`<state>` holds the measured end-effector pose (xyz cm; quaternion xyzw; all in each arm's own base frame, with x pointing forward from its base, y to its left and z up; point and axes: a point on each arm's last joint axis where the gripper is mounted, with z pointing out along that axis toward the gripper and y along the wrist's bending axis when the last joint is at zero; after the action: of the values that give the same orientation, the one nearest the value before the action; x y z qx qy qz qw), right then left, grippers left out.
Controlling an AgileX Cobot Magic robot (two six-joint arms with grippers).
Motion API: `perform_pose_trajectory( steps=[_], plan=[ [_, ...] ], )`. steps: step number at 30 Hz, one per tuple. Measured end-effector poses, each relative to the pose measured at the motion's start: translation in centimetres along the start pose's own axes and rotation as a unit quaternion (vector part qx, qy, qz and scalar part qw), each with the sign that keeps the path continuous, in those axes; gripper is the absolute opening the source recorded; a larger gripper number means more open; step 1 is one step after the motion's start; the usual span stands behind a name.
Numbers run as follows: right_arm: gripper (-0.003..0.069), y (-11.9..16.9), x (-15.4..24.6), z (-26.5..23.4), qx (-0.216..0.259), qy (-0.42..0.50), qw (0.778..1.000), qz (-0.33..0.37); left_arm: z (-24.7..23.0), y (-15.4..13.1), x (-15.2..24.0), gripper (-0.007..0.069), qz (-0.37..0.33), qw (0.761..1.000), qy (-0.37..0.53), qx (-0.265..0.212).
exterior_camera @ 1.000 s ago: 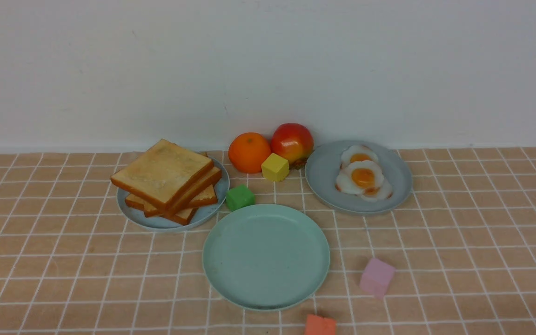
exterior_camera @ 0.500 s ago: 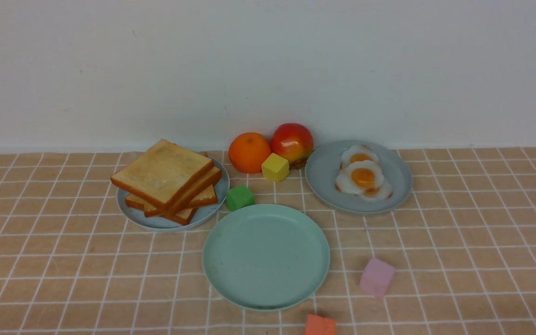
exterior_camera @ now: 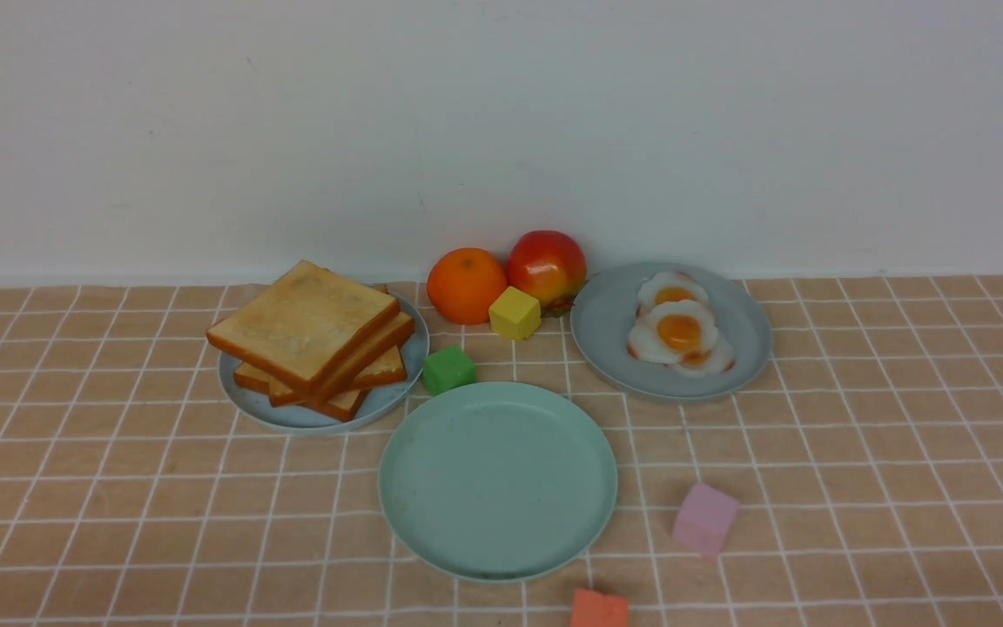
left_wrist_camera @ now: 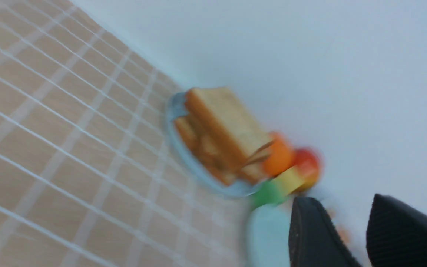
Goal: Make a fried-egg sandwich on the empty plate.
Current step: Use the left arm to grab a slice of bread
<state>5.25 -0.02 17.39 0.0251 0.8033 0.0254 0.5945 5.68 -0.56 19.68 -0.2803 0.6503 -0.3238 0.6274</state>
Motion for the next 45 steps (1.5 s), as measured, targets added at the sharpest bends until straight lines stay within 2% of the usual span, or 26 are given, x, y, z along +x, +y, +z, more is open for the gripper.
perform_pose_trajectory(
  steps=[3,7,10,13,14,16,17,19,23,24,25,28,30,32,34,36,37,41,43,45],
  plan=[
    [0.0052,0.0,0.0,0.0,0.0,0.0,1.0,0.0,0.0,-0.2,-0.7,0.0238,-0.05,0.998,-0.036,0.013],
    [0.0055,0.0,0.0,0.0,0.0,0.0,1.0,0.0,-0.1,-0.7,-0.7,0.0206,-0.061,0.998,-0.019,0.017],
    [0.0061,0.1,-0.2,0.0,-0.004,-0.015,1.0,0.014,-0.1,-3.0,-1.6,0.008,-0.029,0.999,0.032,0.022],
    [0.0064,0.4,-0.9,0.0,-0.026,-0.054,0.993,0.098,0.6,-5.3,-2.5,-0.0014,0.038,0.994,0.098,0.01],
    [0.0064,0.5,-1.5,-0.1,-0.04,-0.085,0.984,0.151,1.4,-6.1,-2.8,-0.0013,0.072,0.987,0.141,-0.003],
    [0.0067,0.5,-2.1,-0.2,-0.056,-0.119,0.969,0.211,2.6,-7.6,-3.4,-0.0013,0.131,0.97,0.206,-0.007],
    [0.0068,0.5,-2.2,-0.3,-0.057,-0.122,0.967,0.216,2.7,-7.8,-3.3,-0.0013,0.137,0.966,0.22,-0.008],
    [0.0073,0.5,-3.0,-0.5,-0.07,-0.161,0.951,0.253,4.6,-9.1,-3.6,-0.0013,0.194,0.929,0.314,-0.008],
    [0.008,0.4,-3.6,-0.7,-0.078,-0.198,0.939,0.271,8.4,-10.8,-3.5,-0.0013,0.246,0.877,0.412,0.009],
    [0.0081,0.4,-3.6,-0.7,-0.079,-0.198,0.938,0.272,8.6,-10.8,-3.6,-0.0013,0.247,0.876,0.413,0.008],
    [0.0083,0.3,-3.7,-0.8,-0.081,-0.202,0.935,0.278,10.4,-11.3,-3.0,-0.0013,0.277,0.854,0.441,0.015],
    [0.0085,0.4,-3.9,-0.9,-0.082,-0.191,0.936,0.284,12.6,-11.7,-1.9,-0.0013,0.318,0.826,0.465,0.017],
    [0.0081,0.9,-5.9,-1.9,-0.088,-0.159,0.946,0.267,15.7,-12.1,-0.6,-0.0013,0.356,0.799,0.484,0.01],
    [0.0073,1.3,-7.7,-2.7,-0.093,-0.127,0.957,0.243,17.6,-12.3,-0.2,-0.0013,0.367,0.792,0.488,0.002],
    [0.0054,2.1,-11.4,-4.0,-0.101,-0.035,0.979,0.171,21.3,-12.4,0.4,-0.0013,0.393,0.778,0.489,-0.02],
    [0.0039,2.7,-13.7,-4.6,-0.115,0.045,0.987,0.101,24.1,-12.8,0.3,-0.0013,0.415,0.773,0.478,-0.033],
    [0.0032,3.1,-15.1,-4.9,-0.121,0.101,0.985,0.068,25.8,-12.8,0.5,-0.0013,0.43,0.768,0.472,-0.041],
    [0.0027,4.0,-17.9,-4.7,-0.14,0.228,0.963,-0.02,30.4,-12.5,1.3,-0.0013,0.466,0.754,0.46,-0.06],
    [0.0027,4.2,-18.4,-4.4,-0.142,0.242,0.959,-0.03,31.8,-12.3,1.7,-0.0005,0.474,0.748,0.46,-0.064],
    [0.0027,4.5,-19.1,-3.8,-0.147,0.252,0.956,-0.043,34.7,-11.6,2.8,0.0054,0.492,0.733,0.464,-0.073]
  ],
)
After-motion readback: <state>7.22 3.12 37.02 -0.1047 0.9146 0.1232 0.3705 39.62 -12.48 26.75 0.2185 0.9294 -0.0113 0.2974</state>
